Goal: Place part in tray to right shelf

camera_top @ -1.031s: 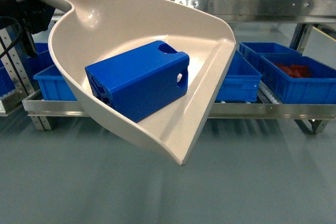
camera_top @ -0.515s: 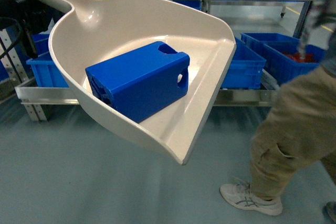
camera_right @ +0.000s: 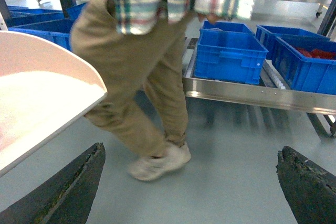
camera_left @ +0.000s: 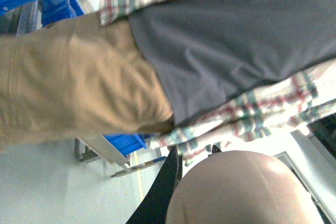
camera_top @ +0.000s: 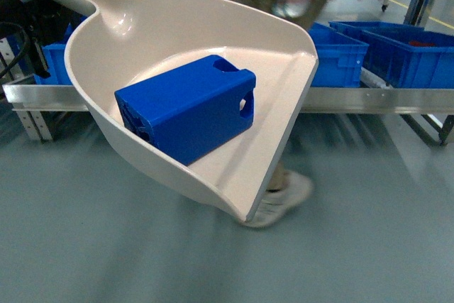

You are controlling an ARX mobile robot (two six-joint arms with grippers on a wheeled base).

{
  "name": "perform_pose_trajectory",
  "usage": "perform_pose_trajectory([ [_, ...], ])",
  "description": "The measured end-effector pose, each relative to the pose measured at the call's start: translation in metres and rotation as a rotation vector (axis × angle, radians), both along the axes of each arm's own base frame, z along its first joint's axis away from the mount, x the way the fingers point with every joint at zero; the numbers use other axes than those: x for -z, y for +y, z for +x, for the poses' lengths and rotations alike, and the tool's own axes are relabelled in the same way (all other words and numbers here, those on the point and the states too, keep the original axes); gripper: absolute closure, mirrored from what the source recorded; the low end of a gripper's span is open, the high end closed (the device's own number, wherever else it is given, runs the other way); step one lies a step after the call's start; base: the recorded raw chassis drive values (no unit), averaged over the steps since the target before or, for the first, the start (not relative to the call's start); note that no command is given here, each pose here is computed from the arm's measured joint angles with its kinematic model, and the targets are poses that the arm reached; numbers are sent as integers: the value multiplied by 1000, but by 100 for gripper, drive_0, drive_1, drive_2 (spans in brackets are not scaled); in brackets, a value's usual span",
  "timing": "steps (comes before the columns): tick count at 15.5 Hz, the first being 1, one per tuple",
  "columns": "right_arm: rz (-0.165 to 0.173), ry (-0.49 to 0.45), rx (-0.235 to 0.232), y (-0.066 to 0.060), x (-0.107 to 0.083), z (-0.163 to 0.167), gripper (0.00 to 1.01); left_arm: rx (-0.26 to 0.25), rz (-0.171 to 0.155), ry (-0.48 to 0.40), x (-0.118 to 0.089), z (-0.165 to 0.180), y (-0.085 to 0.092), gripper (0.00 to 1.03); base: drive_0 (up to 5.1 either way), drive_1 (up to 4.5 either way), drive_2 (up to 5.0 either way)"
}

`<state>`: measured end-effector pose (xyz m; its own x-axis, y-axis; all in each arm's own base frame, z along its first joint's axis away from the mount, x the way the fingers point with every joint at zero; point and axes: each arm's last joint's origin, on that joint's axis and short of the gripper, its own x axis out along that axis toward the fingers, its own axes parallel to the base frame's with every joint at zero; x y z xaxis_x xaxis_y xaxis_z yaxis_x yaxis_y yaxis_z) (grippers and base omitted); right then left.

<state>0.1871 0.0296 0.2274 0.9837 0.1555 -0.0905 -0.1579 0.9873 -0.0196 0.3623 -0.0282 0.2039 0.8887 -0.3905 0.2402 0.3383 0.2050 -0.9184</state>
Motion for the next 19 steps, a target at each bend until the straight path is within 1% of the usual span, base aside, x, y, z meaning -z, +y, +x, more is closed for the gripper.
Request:
perform_pose_trajectory([
  [19,0,2,0,0,0,0,3,0,0,3,1,0,0,91,0,0,0],
])
